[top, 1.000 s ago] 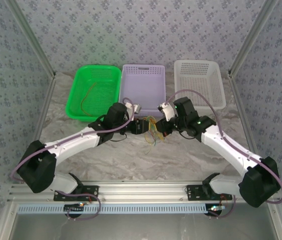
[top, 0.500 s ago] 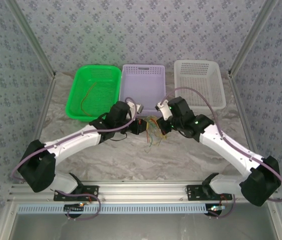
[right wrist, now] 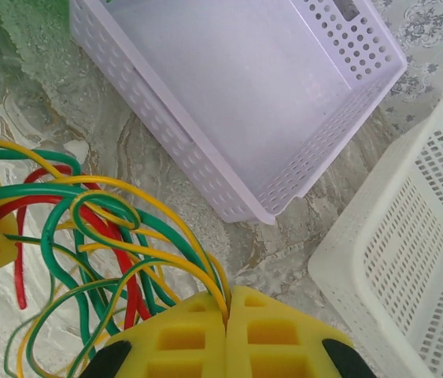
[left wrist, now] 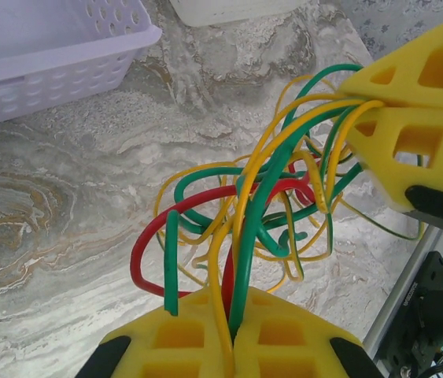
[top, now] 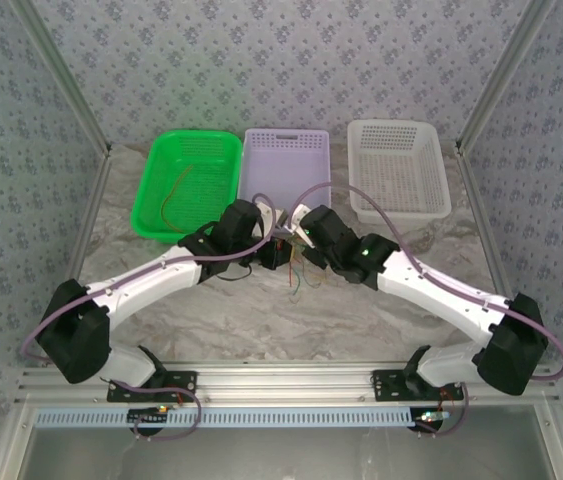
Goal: Untangle the cables
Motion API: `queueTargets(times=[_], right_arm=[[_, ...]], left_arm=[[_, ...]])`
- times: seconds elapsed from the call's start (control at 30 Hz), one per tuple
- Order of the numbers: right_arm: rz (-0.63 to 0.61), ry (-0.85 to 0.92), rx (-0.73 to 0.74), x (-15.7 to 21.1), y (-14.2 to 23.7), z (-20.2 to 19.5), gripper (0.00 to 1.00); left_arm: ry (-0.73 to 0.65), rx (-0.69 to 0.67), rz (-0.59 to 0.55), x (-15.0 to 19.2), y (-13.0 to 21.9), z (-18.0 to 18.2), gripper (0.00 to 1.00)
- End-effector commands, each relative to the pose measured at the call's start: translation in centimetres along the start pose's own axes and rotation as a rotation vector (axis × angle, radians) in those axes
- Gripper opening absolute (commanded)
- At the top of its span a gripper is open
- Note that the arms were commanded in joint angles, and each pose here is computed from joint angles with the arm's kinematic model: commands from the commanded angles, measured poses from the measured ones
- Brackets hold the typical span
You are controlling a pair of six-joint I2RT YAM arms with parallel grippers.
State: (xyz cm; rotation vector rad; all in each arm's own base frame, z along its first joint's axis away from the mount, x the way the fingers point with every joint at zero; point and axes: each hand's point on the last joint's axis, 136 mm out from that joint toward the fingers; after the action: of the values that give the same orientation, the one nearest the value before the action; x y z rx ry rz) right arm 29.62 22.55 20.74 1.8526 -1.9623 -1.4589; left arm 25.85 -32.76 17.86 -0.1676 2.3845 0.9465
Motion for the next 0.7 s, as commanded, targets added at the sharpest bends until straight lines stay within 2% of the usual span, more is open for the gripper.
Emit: queueTargets(times=[0.0, 0.07, 0.17, 0.23, 0.33, 0.43, 0.53, 0.67], right_arm=[[-0.017, -0.164, -0.004, 0.1, 2.1, -1.7, 0.11], [-0.084, -0.294, -0.121, -0.7, 3.5, -0.3, 0.28], [-0.160, -0.502, -0.207, -1.2, 5.8, 0.1, 0.49], [-0.200, -0.646, -0.209, -1.1, 7.3, -0.8, 0.58], [-0.233, -1.022, -0.188, 0.8, 8.5, -2.9, 0.71], [-0.291, -1.451, -0.262, 2.5, 8.2, -2.9, 0.79], [-0.369, -1.767, -0.415, 2.1, 6.9, -1.7, 0.82], [-0.381, -1.973, -0.533, 0.6, 5.8, -1.1, 0.89]], left_arm=[[0.072, -0.063, 0.040, 1.2, -0.1, 1.7, 0.00], [0.111, -0.045, 0.002, 0.3, -0.3, 1.3, 0.00], [0.162, -0.015, -0.057, -0.9, -0.4, 0.8, 0.00], [0.183, -0.001, -0.094, -1.5, -0.4, 0.7, 0.00], [0.201, 0.035, -0.137, -2.3, -0.4, 0.2, 0.00], [0.207, 0.076, -0.175, -2.8, -0.3, -0.3, 0.00], [0.198, 0.132, -0.219, -3.2, 0.4, -1.1, 0.00], [0.172, 0.175, -0.243, -3.2, 1.1, -1.9, 0.00]])
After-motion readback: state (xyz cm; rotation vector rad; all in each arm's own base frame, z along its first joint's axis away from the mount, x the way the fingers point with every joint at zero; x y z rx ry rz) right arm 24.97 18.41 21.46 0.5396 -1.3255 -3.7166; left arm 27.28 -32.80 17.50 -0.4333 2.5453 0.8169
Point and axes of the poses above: each hand's point on the last joint's axis, 136 mm out from that joint toward the fingers, its own y axis back along the fingers, its own z axis along the line the jaws close on, x = y × z, and after that the axes turned 7 degrees about y, right-handed
